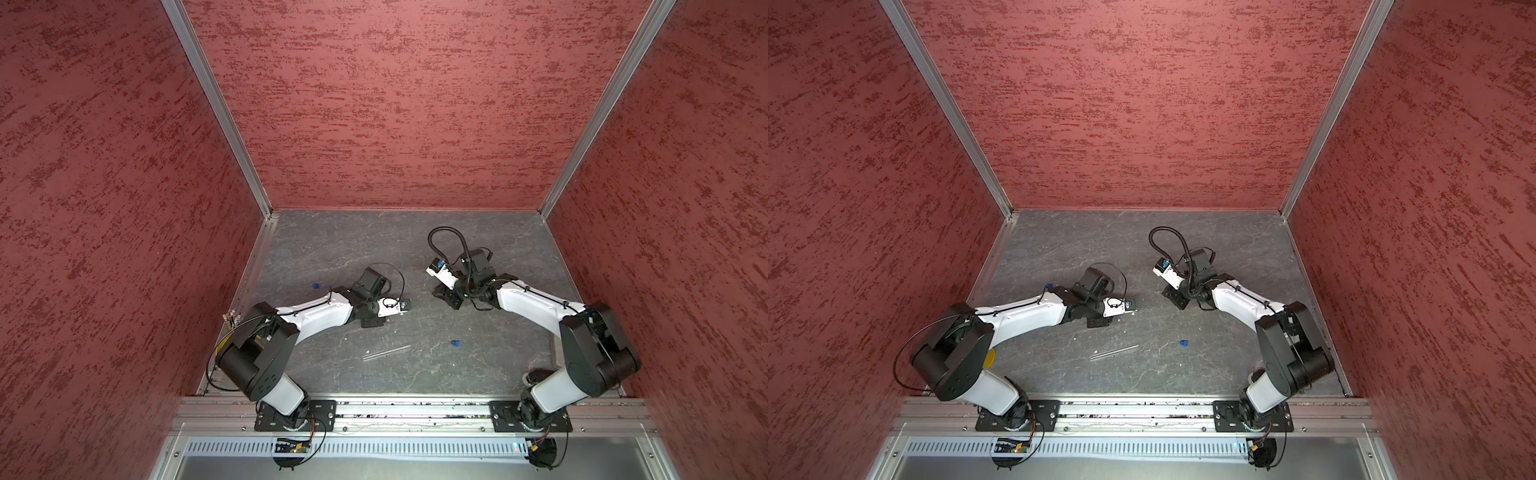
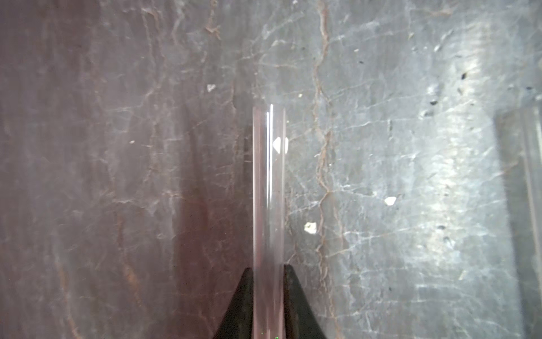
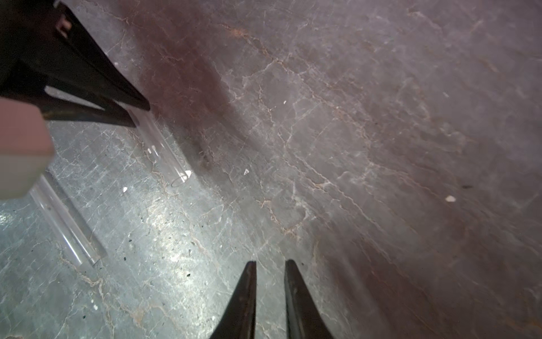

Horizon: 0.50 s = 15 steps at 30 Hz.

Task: Insert stoppers into test tubes
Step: Place the test tube at the center of the board.

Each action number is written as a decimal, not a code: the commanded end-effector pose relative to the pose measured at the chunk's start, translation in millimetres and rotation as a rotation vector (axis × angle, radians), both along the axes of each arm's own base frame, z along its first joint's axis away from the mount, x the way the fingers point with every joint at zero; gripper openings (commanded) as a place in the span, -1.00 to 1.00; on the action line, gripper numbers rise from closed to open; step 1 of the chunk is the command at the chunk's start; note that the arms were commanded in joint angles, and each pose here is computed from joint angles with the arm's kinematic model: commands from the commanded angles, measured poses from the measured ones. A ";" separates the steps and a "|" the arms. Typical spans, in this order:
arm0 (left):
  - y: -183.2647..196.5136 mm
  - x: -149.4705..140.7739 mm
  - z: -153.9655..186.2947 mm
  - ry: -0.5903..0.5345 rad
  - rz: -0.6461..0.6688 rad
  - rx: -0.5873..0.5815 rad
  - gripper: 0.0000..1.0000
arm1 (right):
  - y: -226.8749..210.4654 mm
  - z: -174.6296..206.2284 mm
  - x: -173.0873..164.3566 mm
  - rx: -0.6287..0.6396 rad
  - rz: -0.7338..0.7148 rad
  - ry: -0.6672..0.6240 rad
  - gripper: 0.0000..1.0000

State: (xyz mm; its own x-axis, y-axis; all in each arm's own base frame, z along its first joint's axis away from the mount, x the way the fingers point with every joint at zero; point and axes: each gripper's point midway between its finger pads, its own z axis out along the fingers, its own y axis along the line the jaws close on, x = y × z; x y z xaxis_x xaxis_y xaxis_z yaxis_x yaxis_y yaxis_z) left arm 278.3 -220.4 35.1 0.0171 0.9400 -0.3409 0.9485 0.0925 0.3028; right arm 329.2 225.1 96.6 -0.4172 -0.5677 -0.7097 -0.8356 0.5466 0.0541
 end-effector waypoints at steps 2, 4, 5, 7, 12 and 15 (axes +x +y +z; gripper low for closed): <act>-11.6 -2.4 -0.1 0.057 0.008 -0.032 -0.59 | -12.0 13.7 9.9 -0.007 -0.053 -0.087 -0.53; -11.5 -3.5 -5.6 0.085 0.011 -0.013 -0.57 | -16.3 13.4 10.4 -0.010 -0.069 -0.097 -0.51; -11.0 -4.4 -8.9 0.099 0.014 -0.005 -0.55 | -18.3 14.0 10.9 -0.009 -0.078 -0.107 -0.48; -10.3 -6.4 -13.3 0.113 0.013 0.004 -0.52 | -21.8 16.0 12.0 -0.001 -0.096 -0.123 -0.44; -12.3 -6.1 -12.8 0.112 0.019 -0.008 -0.40 | -27.8 17.7 10.3 0.002 -0.114 -0.137 -0.38; -14.9 -5.3 -6.1 0.101 0.025 -0.026 -0.29 | -30.9 23.7 10.0 0.021 -0.130 -0.155 -0.32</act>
